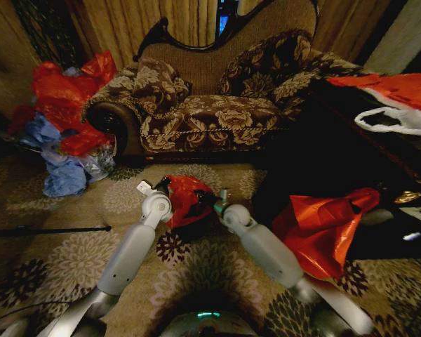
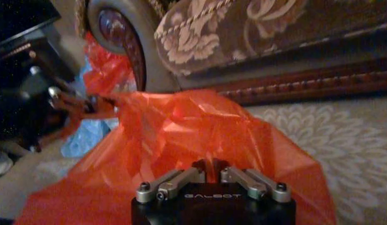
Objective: Place a garbage bag over the trash bin.
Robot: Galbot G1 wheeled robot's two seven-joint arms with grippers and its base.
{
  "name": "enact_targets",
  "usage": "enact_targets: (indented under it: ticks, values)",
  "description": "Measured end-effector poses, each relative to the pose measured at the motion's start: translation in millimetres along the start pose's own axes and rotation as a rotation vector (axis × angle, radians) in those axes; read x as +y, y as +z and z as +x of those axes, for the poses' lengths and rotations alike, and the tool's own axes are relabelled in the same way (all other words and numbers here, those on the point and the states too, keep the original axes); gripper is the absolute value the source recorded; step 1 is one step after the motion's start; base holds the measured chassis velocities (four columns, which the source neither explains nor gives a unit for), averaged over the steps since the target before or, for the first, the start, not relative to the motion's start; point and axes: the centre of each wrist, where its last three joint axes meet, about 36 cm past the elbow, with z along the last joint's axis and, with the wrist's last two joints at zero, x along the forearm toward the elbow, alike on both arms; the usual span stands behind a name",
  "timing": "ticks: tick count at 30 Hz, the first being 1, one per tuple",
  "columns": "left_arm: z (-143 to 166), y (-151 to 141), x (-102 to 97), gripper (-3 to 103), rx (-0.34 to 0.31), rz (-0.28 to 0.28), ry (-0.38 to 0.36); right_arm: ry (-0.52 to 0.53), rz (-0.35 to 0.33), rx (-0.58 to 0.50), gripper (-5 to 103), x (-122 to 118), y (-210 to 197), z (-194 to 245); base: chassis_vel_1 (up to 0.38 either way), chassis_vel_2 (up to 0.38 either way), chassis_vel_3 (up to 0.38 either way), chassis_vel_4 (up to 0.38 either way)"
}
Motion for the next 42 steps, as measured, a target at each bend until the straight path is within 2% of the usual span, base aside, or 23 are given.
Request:
enact_targets:
  ticks: [2,7,13,15,23,28,32,36,39,42]
  values:
    - [0,0,0.3,0,-0.001,0.001,0.001,0.015,0.027,0.01,1,-2,6,-14,0.0,0.0,0.0,0.0]
    - [-1,3,2.1,0,0.002,0.0,-0.002,0.052,0.085,0.008,0,-10,16,-42,0.0,0.0,0.0,0.0]
    - [-2,5,1.8,0,0.005,-0.001,-0.004,0.054,0.083,0.032,0,-9,27,-50,0.0,0.0,0.0,0.0]
    - [-3,5,-1.1,0,0.005,0.001,-0.003,0.032,0.068,0.056,0,-1,37,-47,0.0,0.0,0.0,0.0]
    - [-2,9,-5.3,0,0.008,-0.002,-0.002,0.019,0.048,0.088,0,4,51,-40,0.0,0.0,0.0,0.0]
    - [-2,10,-5.2,0,0.006,-0.005,-0.007,0.007,0.071,0.064,0,12,38,-19,0.0,0.0,0.0,0.0]
    - [-4,11,-5.2,0,0.003,-0.009,-0.011,-0.002,0.116,0.049,-1,16,20,12,0.0,0.0,0.0,0.0]
    - [-5,12,-6.2,0,0.002,-0.015,-0.011,-0.006,0.154,0.014,20,20,10,37,0.0,0.0,0.0,0.0]
    - [-6,11,-5.7,0,0.001,-0.018,-0.01,-0.002,0.17,-0.019,25,21,3,55,0.0,0.0,0.0,0.0]
    - [-6,11,-5.2,0,0.001,-0.017,-0.008,-0.004,0.181,-0.052,36,21,-9,69,0.0,0.0,0.0,0.0]
